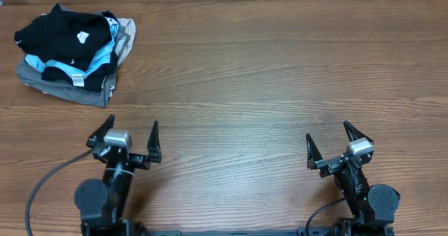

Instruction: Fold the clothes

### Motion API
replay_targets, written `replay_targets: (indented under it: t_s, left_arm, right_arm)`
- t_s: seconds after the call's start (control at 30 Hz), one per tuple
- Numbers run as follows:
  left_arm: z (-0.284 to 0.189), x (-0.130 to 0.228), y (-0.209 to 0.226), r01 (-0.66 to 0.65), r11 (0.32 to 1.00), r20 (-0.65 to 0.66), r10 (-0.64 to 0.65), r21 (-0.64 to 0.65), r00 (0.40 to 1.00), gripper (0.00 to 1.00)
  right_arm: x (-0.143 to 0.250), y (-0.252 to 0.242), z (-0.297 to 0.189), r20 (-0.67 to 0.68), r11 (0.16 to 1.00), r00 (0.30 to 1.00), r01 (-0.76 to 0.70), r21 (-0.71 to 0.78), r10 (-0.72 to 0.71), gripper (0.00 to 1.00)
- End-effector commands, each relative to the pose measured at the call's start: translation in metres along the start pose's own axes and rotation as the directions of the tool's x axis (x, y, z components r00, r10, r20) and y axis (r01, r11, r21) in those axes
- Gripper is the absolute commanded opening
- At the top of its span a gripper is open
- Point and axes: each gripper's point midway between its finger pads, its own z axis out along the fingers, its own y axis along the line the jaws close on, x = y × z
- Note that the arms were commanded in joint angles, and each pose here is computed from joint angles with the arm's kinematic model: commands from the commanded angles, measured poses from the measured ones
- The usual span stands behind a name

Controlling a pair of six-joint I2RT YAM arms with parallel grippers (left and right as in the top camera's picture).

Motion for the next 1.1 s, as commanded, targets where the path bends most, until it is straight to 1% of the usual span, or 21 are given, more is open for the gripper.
replay_targets:
  t_s: [0.0,0.23,0.3,0.4,0.5,0.57,0.63,0.77,0.9,1.03,1.07]
  left_arm:
    - [-0.005,0.01,-0.003,0.008,1.0,0.057,-0.008,0.009,0.998,1.0]
    - [-0.012,0.017,-0.005,-0.021,1.0,0.153,0.019,0.009,0.988,1.0]
    - [-0.012,0.017,-0.005,-0.023,1.0,0.16,0.022,0.009,0.987,1.0]
    - [-0.014,0.005,-0.005,-0.038,0.999,0.209,0.036,0.005,0.977,1.0]
    - [-0.019,-0.014,-0.005,-0.06,0.998,0.284,0.059,-0.007,0.957,1.0]
    - [-0.02,-0.017,-0.005,-0.072,0.997,0.299,0.073,-0.015,0.952,1.0]
    - [-0.019,-0.012,-0.002,-0.061,0.998,0.276,0.066,-0.025,0.959,1.0]
    - [-0.013,0.013,0.0,-0.033,0.999,0.177,0.036,-0.022,0.984,1.0]
    - [-0.01,0.03,0.001,-0.014,1.0,0.107,0.017,-0.021,0.994,1.0]
    - [-0.009,0.063,0.002,0.029,0.999,-0.024,-0.03,-0.023,0.999,1.0]
    - [-0.009,0.061,0.002,0.029,0.999,-0.014,-0.029,-0.023,0.999,1.0]
  right_arm:
    - [0.001,-0.001,0.0,0.007,1.0,1.0,0.001,0.006,-0.001,1.0]
    - [0.001,-0.001,0.0,0.007,1.0,1.0,0.0,0.006,-0.001,1.0]
    - [0.001,-0.001,0.0,0.007,1.0,1.0,0.0,0.006,-0.001,1.0]
    - [0.001,-0.001,0.0,0.007,1.0,1.0,0.0,0.006,-0.001,1.0]
    - [0.001,-0.001,0.0,0.007,1.0,1.0,0.0,0.006,-0.001,1.0]
    - [0.001,-0.001,0.0,0.007,1.0,1.0,0.0,0.007,-0.001,1.0]
    - [0.001,-0.001,0.0,0.007,1.0,1.0,0.001,0.006,-0.001,1.0]
    - [0.001,-0.001,0.0,0.007,1.0,1.0,0.0,0.006,-0.001,1.0]
    - [0.001,-0.001,0.0,0.007,1.0,1.0,0.0,0.006,-0.001,1.0]
    - [0.001,-0.001,0.0,0.007,1.0,1.0,0.0,0.006,-0.001,1.0]
    - [0.001,-0.001,0.0,0.007,1.0,1.0,0.0,0.006,-0.001,1.0]
